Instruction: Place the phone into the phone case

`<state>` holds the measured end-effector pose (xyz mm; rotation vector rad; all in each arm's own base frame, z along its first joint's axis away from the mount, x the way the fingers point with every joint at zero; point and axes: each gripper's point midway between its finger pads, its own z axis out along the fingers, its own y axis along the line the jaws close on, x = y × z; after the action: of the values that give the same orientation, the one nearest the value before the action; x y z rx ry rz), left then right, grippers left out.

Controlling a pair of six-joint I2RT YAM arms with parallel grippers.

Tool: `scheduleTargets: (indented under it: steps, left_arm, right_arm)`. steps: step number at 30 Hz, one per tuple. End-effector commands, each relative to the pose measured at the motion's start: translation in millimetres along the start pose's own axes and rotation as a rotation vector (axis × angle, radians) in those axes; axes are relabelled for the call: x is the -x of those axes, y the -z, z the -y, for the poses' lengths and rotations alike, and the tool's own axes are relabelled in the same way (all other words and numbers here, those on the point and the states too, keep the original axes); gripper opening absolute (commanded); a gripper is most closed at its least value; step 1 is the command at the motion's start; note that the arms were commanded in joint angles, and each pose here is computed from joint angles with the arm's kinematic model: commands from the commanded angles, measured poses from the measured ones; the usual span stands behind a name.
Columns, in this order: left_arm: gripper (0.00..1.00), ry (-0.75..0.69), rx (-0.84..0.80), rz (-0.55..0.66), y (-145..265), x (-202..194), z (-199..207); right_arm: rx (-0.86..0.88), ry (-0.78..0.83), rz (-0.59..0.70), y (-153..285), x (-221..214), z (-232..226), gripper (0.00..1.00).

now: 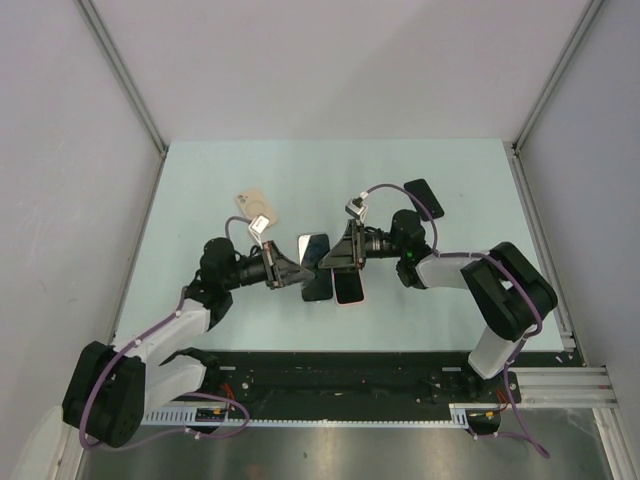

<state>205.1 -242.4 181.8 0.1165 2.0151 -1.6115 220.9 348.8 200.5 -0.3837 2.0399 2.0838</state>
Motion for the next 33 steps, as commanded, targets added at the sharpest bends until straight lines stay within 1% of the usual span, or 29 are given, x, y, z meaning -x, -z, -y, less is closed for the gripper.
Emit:
scheduleTargets:
  steps: [1, 9, 14, 16, 17, 19, 20, 21, 22, 24, 26, 28, 29, 31, 32, 33]
  left_arm:
    - [0.00, -0.026, -0.027, 0.069, 0.5, 15.6, 13.6]
    - [0.00, -0.035, -0.027, 0.167, 6.0, 32.8, 26.2]
    - [0.00, -0.032, -0.010, 0.182, 6.1, 34.6, 22.5]
    - [0.00, -0.031, 0.014, 0.170, 5.2, 32.0, 15.5]
    - [0.00, -0.030, 0.022, 0.171, 5.2, 31.8, 13.7]
    - [0.00, -0.040, 0.066, 0.164, 5.1, 30.0, 3.6]
    - [0.00, -0.050, 0.091, 0.159, 5.0, 29.7, -1.8]
    - [0.00, -0.063, 0.148, 0.131, 6.3, 23.4, -15.2]
    - [0.00, -0.076, 0.173, 0.129, 6.3, 26.1, -17.9]
    - [0.00, -0.085, 0.196, 0.084, 5.6, 18.4, -26.1]
    - [0.00, -0.078, 0.185, 0.054, 4.6, 13.4, -27.0]
    - [0.00, -0.078, 0.175, 0.042, 4.3, 11.6, -25.5]
    - [0.00, -0.079, 0.164, 0.034, 4.4, 10.1, -23.3]
    - [0.00, -0.094, 0.135, 0.027, 4.8, 9.7, -15.9]
    - [0.00, -0.101, 0.109, 0.007, 5.2, 7.1, -10.1]
    - [0.00, -0.115, 0.089, 0.000, 5.4, 7.6, -4.1]
  right_arm:
    - [0.051, 0.054, -0.031, 7.6, -15.7, -14.2, 0.53]
    - [0.051, 0.035, -0.048, 8.1, -37.1, -10.2, 0.54]
    - [0.079, 0.019, -0.051, 1.0, -41.0, -15.7, 0.52]
    - [0.111, 0.028, -0.038, 1.5, -39.2, -20.5, 0.45]
    - [0.121, 0.002, -0.034, 1.9, -38.0, -23.0, 0.35]
    - [0.139, -0.009, -0.014, 3.0, -34.3, -24.3, 0.20]
    - [0.144, -0.019, -0.008, 3.0, -33.5, -24.9, 0.07]
    - [0.145, -0.041, -0.004, 3.3, -32.5, -25.0, 0.03]
    - [0.143, -0.046, 0.005, 2.3, -30.9, -24.6, 0.00]
    - [0.128, -0.048, 0.012, 1.0, -30.6, -21.0, 0.00]
    - [0.100, -0.057, 0.016, -1.2, -30.8, -17.0, 0.00]
    - [0.057, -0.048, 0.025, -1.9, -30.3, -8.3, 0.00]
    - [0.054, -0.033, 0.028, -1.2, -29.8, -11.4, 0.11]
    - [0.032, -0.008, 0.028, -0.3, -30.3, -8.4, 0.24]
    - [0.029, 0.010, 0.031, 0.7, -29.2, -9.2, 0.40]
    - [0.026, 0.026, 0.037, 3.3, -27.4, -11.8, 0.46]
